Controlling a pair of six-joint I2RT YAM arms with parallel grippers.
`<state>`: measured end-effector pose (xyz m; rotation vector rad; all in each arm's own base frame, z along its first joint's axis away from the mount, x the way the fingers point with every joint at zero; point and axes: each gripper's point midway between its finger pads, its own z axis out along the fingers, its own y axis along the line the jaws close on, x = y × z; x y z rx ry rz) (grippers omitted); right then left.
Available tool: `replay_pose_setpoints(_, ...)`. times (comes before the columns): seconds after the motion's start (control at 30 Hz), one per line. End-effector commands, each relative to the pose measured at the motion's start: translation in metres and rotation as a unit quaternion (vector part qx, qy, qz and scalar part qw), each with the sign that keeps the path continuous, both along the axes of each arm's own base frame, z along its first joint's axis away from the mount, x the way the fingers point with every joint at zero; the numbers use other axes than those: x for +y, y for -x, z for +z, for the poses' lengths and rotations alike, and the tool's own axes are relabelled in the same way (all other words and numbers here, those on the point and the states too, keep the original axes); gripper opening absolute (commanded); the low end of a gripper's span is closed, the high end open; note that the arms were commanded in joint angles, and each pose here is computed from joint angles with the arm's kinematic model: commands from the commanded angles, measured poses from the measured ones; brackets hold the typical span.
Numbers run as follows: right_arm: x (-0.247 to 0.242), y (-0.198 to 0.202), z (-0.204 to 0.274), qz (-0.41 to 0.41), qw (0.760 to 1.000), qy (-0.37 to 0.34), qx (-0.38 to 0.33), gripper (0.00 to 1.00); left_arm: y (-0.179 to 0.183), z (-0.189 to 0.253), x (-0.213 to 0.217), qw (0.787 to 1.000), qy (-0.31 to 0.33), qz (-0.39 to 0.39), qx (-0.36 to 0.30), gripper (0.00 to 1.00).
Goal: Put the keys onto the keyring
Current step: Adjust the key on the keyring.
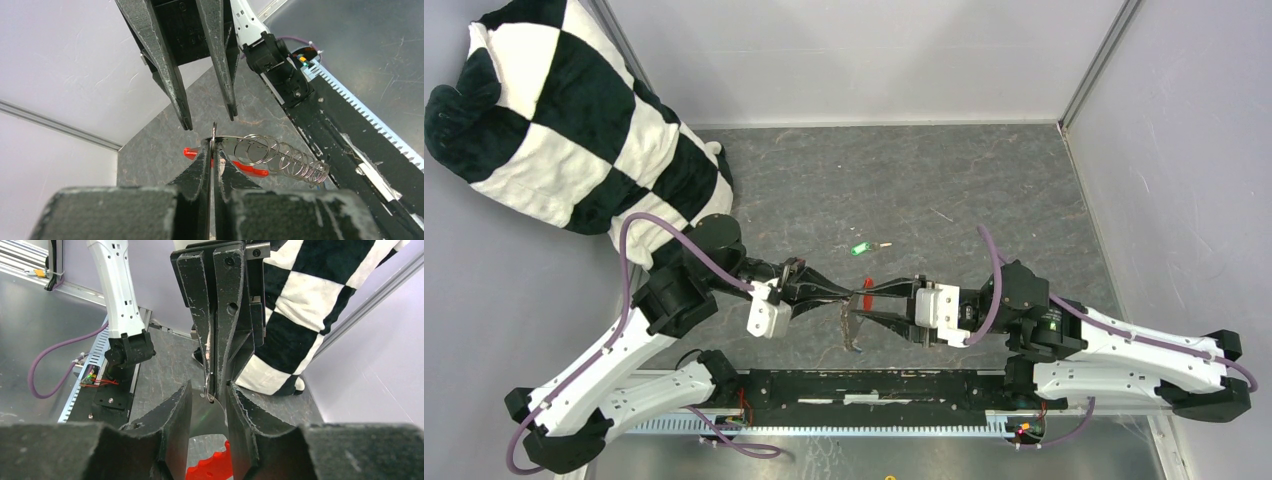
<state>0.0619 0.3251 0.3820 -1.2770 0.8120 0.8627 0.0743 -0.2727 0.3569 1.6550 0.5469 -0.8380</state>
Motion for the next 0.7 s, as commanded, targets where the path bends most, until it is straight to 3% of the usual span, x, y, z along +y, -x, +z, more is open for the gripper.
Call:
replay_pose_setpoints(0.0,-0.007,-0.003,0.018,-0.011,1.000,-0.015,-0.010,0.36,-0.002,0.023,0.002,0.998,0.028,0.003,-0.065,0.02)
replay_pose_setpoints(0.2,0.000,-0.006,0.012,-0.016,1.000,-0.003,-0.013,0.33,-0.002,0.027,0.002,0.998,0.027,0.008,-0.054,0.02)
replay_pose_setpoints(0.5,-0.003,-0.013,0.023,-0.036,0.999,-0.036,-0.004,0.03,0.003,0.020,0.003,1.000,0.017,-0.001,-0.020,0.02)
replay_pose_setpoints(0.57,-0.002,-0.014,0.021,-0.040,0.999,-0.029,0.003,0.01,0.004,0.018,0.003,1.000,0.013,-0.001,-0.007,0.02)
replay_pose_setpoints(0.67,-0.004,-0.017,0.017,-0.050,0.999,-0.012,0.013,0.01,0.002,0.013,0.003,1.000,0.004,0.008,0.011,0.14)
